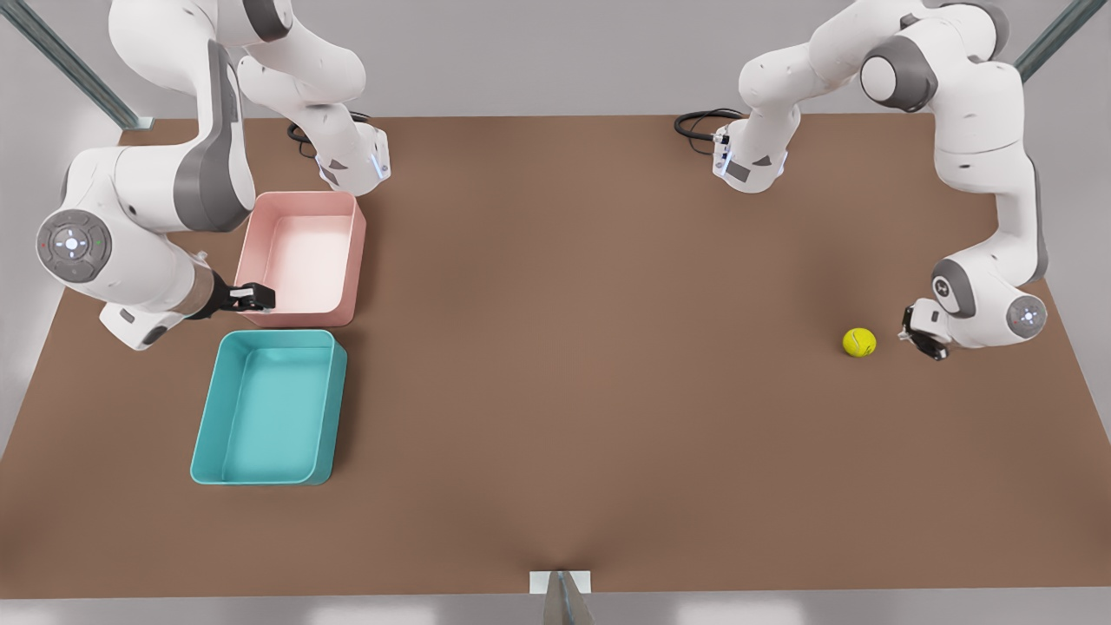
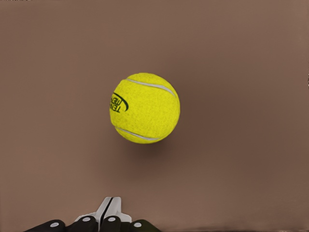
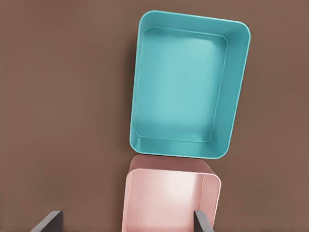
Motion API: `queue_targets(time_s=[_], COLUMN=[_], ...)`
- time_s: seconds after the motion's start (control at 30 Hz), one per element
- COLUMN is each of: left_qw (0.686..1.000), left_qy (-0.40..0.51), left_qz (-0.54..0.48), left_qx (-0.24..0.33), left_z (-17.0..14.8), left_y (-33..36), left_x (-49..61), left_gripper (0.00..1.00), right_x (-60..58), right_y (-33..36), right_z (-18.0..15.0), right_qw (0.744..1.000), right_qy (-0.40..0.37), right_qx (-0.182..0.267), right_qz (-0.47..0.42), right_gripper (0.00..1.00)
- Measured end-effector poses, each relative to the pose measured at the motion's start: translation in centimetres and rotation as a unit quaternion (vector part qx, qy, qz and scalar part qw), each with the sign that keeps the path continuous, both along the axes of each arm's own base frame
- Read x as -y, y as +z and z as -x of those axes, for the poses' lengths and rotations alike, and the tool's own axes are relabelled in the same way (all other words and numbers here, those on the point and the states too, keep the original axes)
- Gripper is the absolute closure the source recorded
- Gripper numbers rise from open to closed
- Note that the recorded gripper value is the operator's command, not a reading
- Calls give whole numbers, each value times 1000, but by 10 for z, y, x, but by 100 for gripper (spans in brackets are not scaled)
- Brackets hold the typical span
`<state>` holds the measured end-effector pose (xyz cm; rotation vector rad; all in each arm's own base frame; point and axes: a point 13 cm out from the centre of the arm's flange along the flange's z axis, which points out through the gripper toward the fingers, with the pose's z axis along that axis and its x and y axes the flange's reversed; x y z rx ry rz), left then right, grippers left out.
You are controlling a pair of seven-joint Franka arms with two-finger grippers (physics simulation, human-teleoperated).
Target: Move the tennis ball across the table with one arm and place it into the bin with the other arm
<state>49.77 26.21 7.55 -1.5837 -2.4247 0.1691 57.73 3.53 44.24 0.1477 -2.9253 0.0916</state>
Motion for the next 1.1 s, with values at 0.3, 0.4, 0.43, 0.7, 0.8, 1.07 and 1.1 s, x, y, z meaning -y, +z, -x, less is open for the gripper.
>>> queue_targets(time_s=[0.3,0.4,0.43,0.7,0.8,1.07,1.1], left_qw=[990,988,988,987,988,987,985], left_qy=[-135,-145,-144,-50,9,122,150], left_qz=[39,53,57,153,150,46,29], left_qx=[-20,-17,-14,29,26,95,77], left_z=[3,-2,-5,-78,-89,-122,-113], left_y=[-11,-12,-12,13,32,376,375], left_x=[19,34,43,268,296,396,395], left_gripper=[79,79,79,79,35,0,0], right_x=[-1,-1,-1,-2,-1,0,0], right_y=[-1,-3,-3,-5,-6,-6,-6], right_z=[-3,-4,-5,-6,-6,-6,-6], right_qw=[1000,1000,1000,1000,1000,1000,1000], right_qy=[3,3,4,5,5,6,7], right_qx=[1,0,0,-2,-2,-2,-2], right_qz=[-2,-2,-2,-2,-2,-3,-3], right_gripper=[0,0,0,0,0,0,0])
